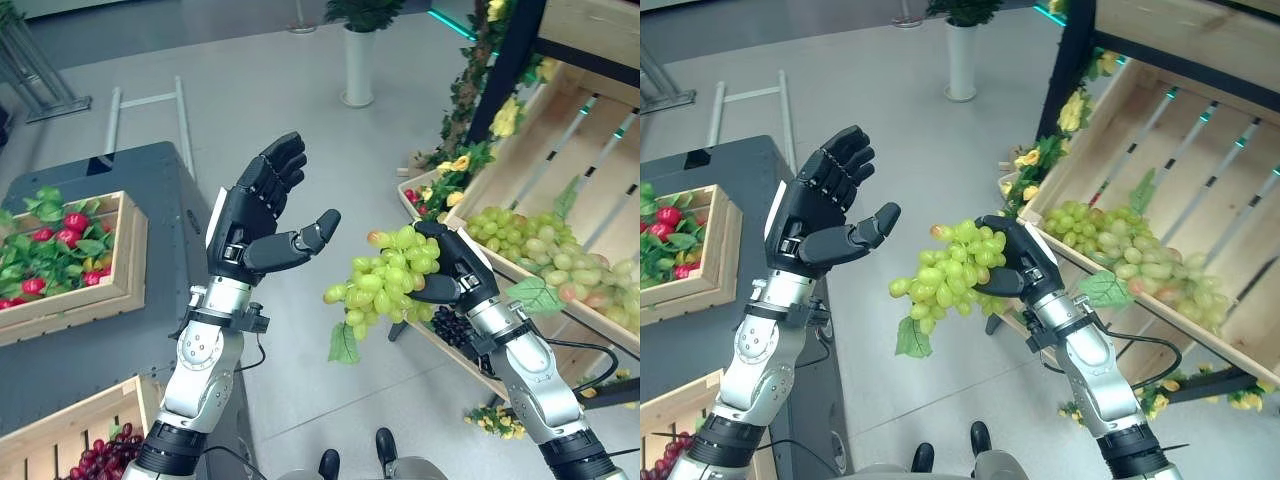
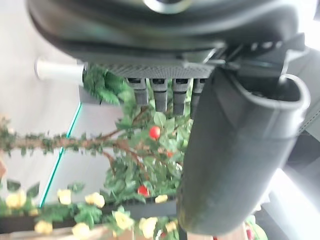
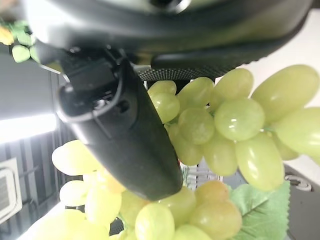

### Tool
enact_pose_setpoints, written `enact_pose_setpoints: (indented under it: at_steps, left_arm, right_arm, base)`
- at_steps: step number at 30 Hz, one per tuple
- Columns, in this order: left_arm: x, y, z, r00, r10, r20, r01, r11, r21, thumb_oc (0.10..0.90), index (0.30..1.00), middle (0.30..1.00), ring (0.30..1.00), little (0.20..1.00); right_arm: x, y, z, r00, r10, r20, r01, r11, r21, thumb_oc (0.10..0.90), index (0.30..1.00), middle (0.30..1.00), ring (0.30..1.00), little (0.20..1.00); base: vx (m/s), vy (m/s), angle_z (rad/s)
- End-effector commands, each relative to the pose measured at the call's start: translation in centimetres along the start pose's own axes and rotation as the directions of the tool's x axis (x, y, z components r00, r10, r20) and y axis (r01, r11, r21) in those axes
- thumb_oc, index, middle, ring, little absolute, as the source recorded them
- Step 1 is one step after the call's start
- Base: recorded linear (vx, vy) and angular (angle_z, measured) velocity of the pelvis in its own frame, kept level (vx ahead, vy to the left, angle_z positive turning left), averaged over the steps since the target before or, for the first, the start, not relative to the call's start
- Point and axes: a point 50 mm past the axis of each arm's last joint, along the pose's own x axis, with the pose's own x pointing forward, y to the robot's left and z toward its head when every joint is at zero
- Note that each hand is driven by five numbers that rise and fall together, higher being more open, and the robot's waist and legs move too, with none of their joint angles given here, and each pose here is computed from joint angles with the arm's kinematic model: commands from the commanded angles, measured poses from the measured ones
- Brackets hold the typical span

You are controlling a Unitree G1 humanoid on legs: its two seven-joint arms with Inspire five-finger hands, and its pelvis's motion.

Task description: Pick up the fruits from the basket on one side to the basket on the other side

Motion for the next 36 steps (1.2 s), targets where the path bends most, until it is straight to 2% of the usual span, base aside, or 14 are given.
enact_pose_setpoints:
  at_steps: [1, 10, 16, 19, 22, 25, 32, 36]
  left_arm:
    - [1.5, -0.5, 2.5, 0.986, -0.06, 0.156, 0.054, 0.998, 0.043, 0.8, 0.9, 0.9, 0.9, 0.9]
    - [1.0, 0.5, 2.8, 0.987, -0.007, 0.16, 0.0, 0.999, 0.041, 0.8, 0.9, 0.9, 0.9, 0.9]
    - [1.2, 1.3, 3.3, 0.98, 0.044, 0.195, -0.054, 0.997, 0.049, 0.8, 0.9, 0.9, 0.9, 0.9]
    - [1.1, 1.4, 3.4, 0.974, 0.065, 0.215, -0.074, 0.997, 0.032, 0.8, 0.9, 0.9, 0.9, 0.9]
    - [1.2, 1.4, 3.4, 0.971, 0.078, 0.226, -0.087, 0.996, 0.027, 0.8, 0.9, 0.9, 0.9, 0.9]
    - [1.5, 1.3, 3.5, 0.969, 0.082, 0.235, -0.091, 0.996, 0.025, 0.8, 0.9, 0.9, 0.9, 0.9]
    - [1.9, 0.9, 4.1, 0.963, 0.079, 0.259, -0.088, 0.996, 0.026, 0.8, 0.9, 0.9, 0.9, 0.9]
    - [2.1, 1.3, 4.4, 0.95, 0.137, 0.28, -0.149, 0.989, 0.022, 0.8, 0.9, 0.9, 0.9, 0.9]
  right_arm:
    - [1.2, 0.1, 5.1, 0.94, 0.016, 0.342, -0.041, 0.997, 0.068, 0.4, 0.3, 0.3, 0.3, 0.3]
    - [1.8, 0.9, 5.4, 0.919, 0.085, 0.385, -0.144, 0.981, 0.127, 0.4, 0.3, 0.3, 0.3, 0.3]
    - [3.6, 1.3, 7.6, 0.896, 0.151, 0.417, -0.253, 0.946, 0.201, 0.4, 0.3, 0.3, 0.3, 0.3]
    - [3.6, 1.2, 8.0, 0.889, 0.182, 0.421, -0.312, 0.913, 0.264, 0.4, 0.3, 0.3, 0.3, 0.3]
    - [3.6, 1.4, 9.3, 0.846, 0.24, 0.476, -0.422, 0.847, 0.323, 0.4, 0.3, 0.3, 0.3, 0.3]
    - [3.4, 1.5, 11.0, 0.793, 0.281, 0.54, -0.504, 0.802, 0.322, 0.4, 0.3, 0.3, 0.3, 0.3]
    - [3.7, 0.7, 12.8, 0.775, 0.173, 0.607, -0.476, 0.792, 0.382, 0.4, 0.3, 0.3, 0.3, 0.3]
    - [4.0, -0.7, 14.1, 0.778, 0.0, 0.628, -0.337, 0.843, 0.418, 0.4, 0.3, 0.3, 0.3, 0.3]
  base:
    - [-0.05, 0.054, -0.56]
    - [-0.07, -0.052, -0.59]
    - [-0.04, -0.22, -0.72]
    - [-0.01, -0.222, -0.15]
    - [0.01, -0.188, -0.15]
    - [0.01, -0.116, -0.03]
    - [0.03, -0.026, 0.0]
    - [0.06, 0.029, 0.0]
